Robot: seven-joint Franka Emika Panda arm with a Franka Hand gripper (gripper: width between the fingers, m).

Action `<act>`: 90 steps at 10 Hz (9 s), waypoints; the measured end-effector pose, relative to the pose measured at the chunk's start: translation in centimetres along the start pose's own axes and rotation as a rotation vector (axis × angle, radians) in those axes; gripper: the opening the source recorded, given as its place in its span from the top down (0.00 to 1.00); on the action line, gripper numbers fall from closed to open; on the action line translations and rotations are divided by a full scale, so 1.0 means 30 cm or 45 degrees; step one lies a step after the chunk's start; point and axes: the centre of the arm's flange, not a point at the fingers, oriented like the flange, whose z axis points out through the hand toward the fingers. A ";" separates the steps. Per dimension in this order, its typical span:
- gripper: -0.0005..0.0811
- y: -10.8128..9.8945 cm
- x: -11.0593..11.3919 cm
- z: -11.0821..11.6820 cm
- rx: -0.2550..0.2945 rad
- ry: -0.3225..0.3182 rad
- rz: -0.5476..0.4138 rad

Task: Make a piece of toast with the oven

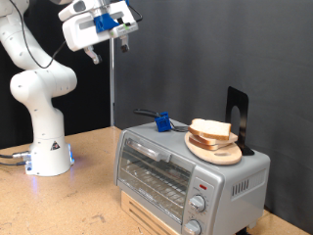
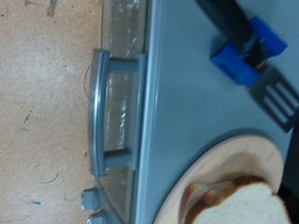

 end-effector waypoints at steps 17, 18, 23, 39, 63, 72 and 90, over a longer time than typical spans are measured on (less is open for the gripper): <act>0.00 0.100 0.180 0.530 -0.135 -0.119 0.050; 0.00 0.102 0.171 0.577 -0.151 -0.110 0.046; 0.00 0.141 0.124 0.721 -0.196 -0.086 0.035; 0.00 0.665 0.313 0.896 -0.483 0.072 0.067; 0.00 0.811 0.285 0.784 -0.518 -0.052 0.072; 0.00 0.672 0.316 0.474 0.083 -0.061 0.124; 0.00 0.072 0.161 0.125 0.236 -0.281 -0.090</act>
